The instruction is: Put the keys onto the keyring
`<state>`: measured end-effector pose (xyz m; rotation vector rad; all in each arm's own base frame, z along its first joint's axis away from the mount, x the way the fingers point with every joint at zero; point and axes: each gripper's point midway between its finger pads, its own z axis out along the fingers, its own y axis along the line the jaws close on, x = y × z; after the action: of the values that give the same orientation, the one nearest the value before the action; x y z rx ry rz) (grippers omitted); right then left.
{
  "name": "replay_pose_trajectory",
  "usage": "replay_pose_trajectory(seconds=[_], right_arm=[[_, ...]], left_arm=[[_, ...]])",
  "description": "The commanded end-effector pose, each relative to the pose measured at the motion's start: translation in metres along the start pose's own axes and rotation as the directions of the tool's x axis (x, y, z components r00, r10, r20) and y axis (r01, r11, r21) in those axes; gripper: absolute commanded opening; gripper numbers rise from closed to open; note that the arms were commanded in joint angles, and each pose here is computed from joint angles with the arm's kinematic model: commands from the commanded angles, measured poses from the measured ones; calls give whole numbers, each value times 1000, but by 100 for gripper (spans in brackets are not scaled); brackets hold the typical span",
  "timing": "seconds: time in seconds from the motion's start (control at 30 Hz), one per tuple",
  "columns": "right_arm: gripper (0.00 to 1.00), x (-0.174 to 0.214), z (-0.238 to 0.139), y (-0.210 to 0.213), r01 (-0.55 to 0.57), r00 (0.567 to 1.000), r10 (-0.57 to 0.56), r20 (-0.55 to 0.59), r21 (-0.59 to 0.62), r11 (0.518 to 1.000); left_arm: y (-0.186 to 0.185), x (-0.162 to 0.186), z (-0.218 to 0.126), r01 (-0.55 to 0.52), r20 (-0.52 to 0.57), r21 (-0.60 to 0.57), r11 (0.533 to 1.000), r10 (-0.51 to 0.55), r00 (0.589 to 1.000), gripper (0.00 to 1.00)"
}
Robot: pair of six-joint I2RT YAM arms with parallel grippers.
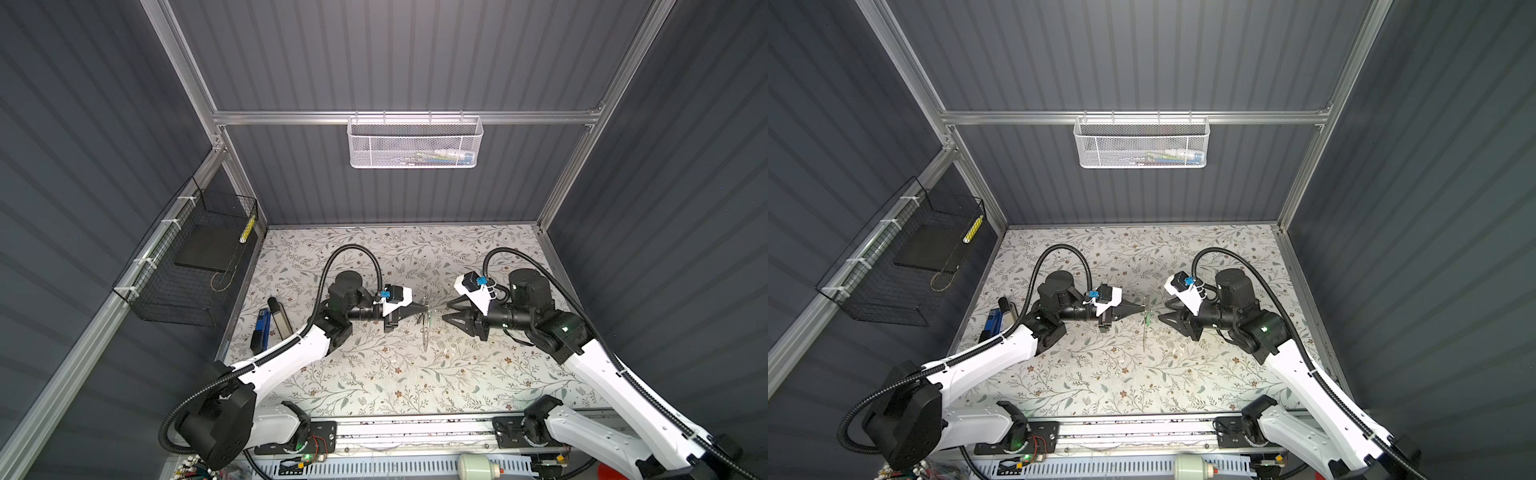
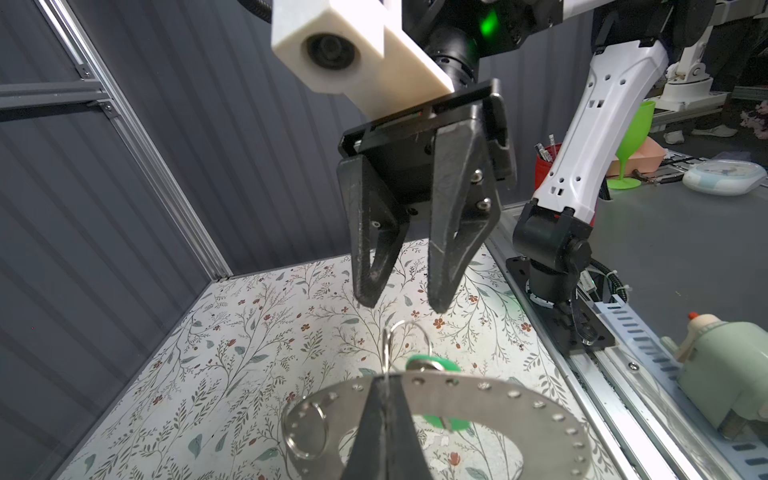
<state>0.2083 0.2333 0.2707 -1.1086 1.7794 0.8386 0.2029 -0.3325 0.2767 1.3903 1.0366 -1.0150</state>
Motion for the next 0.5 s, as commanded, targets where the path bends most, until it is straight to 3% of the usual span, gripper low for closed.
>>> replay_pose_trajectory(seconds=[0.0, 0.47], right_arm=[[41, -16, -3, 9, 36, 999, -34, 32, -56, 998], [37, -47, -2, 16, 119, 988, -109, 105, -96, 988]], left_arm=[[3, -22, 1, -46, 40, 16, 999, 46, 998, 0], [6, -20, 3, -47, 14, 14, 999, 47, 999, 0]])
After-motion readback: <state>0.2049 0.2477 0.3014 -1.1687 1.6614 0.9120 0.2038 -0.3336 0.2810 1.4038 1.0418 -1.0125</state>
